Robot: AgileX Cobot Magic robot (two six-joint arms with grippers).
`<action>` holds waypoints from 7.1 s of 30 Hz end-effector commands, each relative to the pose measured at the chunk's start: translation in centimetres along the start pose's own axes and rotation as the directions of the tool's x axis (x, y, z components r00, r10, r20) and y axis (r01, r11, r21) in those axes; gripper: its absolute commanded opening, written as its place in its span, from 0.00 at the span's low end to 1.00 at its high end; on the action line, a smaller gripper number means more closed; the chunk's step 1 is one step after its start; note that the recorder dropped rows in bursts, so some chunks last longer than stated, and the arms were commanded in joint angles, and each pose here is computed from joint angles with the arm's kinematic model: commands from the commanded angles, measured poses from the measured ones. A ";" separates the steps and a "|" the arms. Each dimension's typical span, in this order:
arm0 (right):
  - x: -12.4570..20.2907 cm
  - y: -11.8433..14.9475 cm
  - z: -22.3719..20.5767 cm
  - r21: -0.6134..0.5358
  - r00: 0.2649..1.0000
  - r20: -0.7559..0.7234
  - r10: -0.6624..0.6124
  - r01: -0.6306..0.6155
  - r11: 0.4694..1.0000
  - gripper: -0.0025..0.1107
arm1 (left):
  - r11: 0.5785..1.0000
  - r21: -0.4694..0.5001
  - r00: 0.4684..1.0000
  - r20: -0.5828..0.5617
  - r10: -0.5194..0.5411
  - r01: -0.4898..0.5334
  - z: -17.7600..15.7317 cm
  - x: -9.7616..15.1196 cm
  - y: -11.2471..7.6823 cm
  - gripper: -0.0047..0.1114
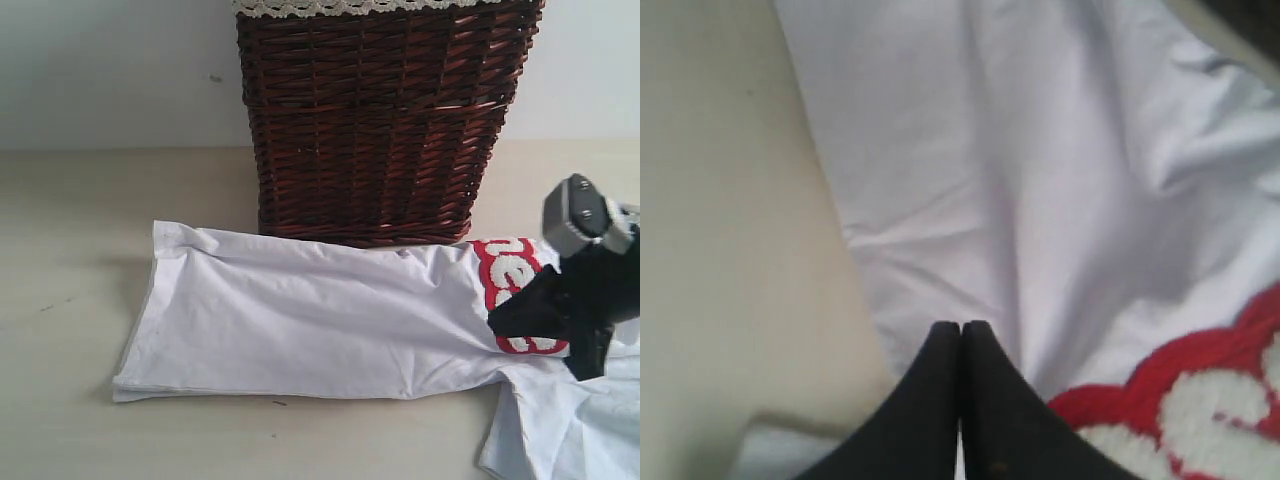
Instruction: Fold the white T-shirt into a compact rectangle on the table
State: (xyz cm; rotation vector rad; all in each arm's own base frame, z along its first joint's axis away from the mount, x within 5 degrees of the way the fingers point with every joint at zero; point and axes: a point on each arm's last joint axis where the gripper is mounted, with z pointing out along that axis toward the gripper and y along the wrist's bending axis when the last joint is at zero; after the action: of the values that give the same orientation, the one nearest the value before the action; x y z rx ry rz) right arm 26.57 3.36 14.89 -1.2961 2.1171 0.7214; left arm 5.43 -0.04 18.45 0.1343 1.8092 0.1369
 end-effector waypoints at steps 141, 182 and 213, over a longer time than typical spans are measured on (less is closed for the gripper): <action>-15.8 10.8 22.2 -0.352 0.861 -0.466 -0.205 0.032 0.935 0.03 | 1.000 -0.005 1.000 0.018 0.001 -0.001 0.0 -0.1 0.0 0.05; -2.5 -0.4 9.0 0.475 0.935 -0.346 -0.078 0.246 0.845 0.03 | 1.000 -0.005 1.000 0.018 0.001 -0.001 0.0 -0.1 0.0 0.05; -7.1 5.9 1.3 -0.016 0.820 -0.553 -0.146 0.165 0.986 0.41 | 1.000 -0.005 1.000 0.018 0.001 -0.001 0.0 -0.1 0.0 0.05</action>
State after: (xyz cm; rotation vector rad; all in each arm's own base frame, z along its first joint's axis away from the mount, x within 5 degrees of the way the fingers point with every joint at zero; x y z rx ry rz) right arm 27.35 11.46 19.17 -1.4824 2.3561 0.0711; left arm 5.43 -0.03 18.48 0.1353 1.8066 0.1397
